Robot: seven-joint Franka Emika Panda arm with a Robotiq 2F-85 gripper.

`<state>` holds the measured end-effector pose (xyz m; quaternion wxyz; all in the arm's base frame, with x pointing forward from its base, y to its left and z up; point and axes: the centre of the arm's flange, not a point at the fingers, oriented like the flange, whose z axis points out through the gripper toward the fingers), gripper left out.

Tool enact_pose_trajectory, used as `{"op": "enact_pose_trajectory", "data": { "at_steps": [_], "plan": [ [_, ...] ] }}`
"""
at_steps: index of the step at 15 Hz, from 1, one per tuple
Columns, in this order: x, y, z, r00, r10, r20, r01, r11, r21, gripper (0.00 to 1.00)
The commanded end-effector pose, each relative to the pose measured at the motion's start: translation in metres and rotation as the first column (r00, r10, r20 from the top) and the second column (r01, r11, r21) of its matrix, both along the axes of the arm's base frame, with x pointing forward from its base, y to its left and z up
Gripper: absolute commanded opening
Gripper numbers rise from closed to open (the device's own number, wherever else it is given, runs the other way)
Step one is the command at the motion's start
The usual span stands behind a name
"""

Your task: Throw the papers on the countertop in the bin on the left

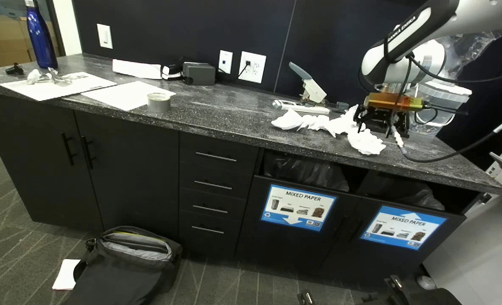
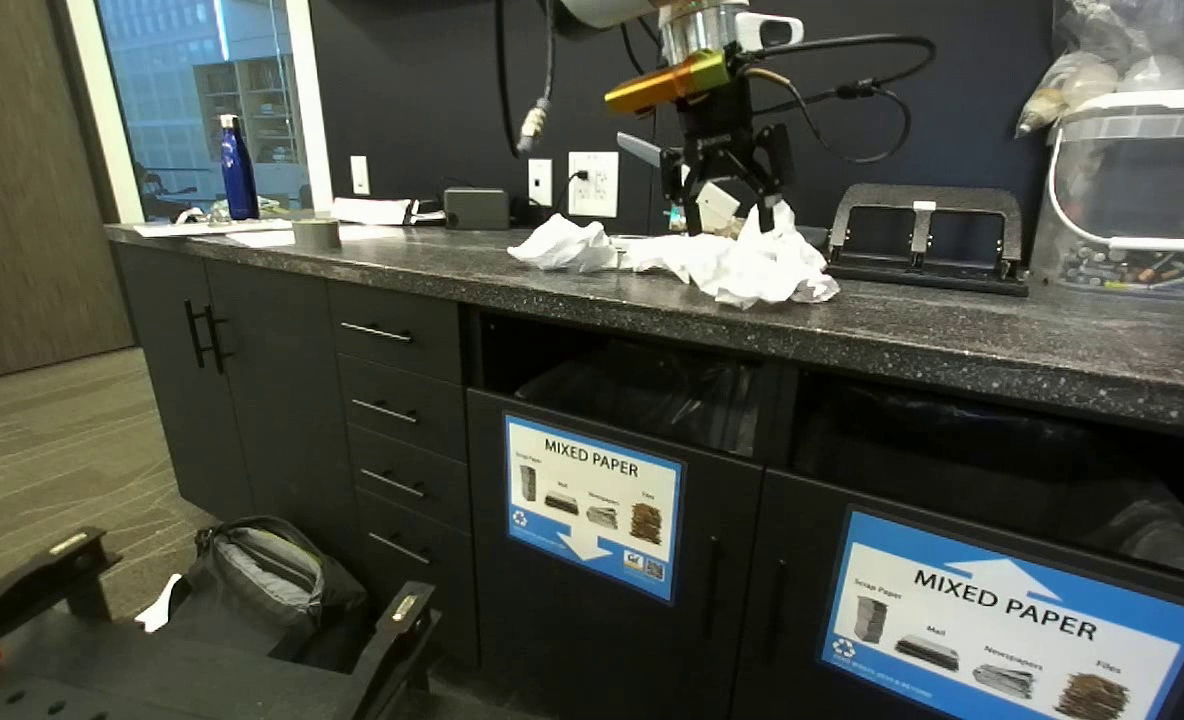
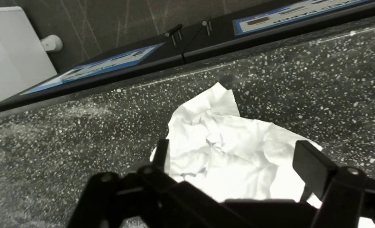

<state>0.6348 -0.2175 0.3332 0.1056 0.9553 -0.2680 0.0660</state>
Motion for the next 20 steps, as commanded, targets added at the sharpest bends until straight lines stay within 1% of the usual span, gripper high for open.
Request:
{"op": "enact_pose_trajectory", "data": {
  "at_steps": [1,3,5,10,11,12,13,14,17,19,20],
  "plan": [
    [0.033,-0.04,-0.024,0.997,0.055,0.056,-0.059,0.996,0.07,1.0],
    [0.042,-0.054,-0.033,0.994,0.085,0.073,-0.091,0.993,0.08,1.0],
    [0.05,-0.061,-0.045,0.991,0.111,0.073,-0.116,0.991,0.061,1.0],
    [0.069,-0.069,-0.07,0.988,0.14,0.062,-0.143,0.989,0.036,1.0],
    [0.071,-0.069,-0.073,0.988,0.144,0.063,-0.146,0.989,0.032,0.75],
    [0.072,-0.068,-0.074,0.988,0.145,0.059,-0.146,0.989,0.023,0.75],
    [0.073,-0.068,-0.074,0.987,0.148,0.057,-0.149,0.989,0.019,0.68],
    [0.073,-0.066,-0.074,0.987,0.15,0.054,-0.15,0.989,0.012,0.58],
    [0.071,-0.062,-0.071,0.988,0.148,0.044,-0.147,0.989,-0.009,0.36],
    [0.065,-0.059,-0.07,0.99,0.141,0.014,-0.141,0.99,-0.024,0.21],
    [0.058,-0.056,-0.071,0.989,0.148,-0.025,-0.149,0.988,-0.027,0.17]
  ]
}}
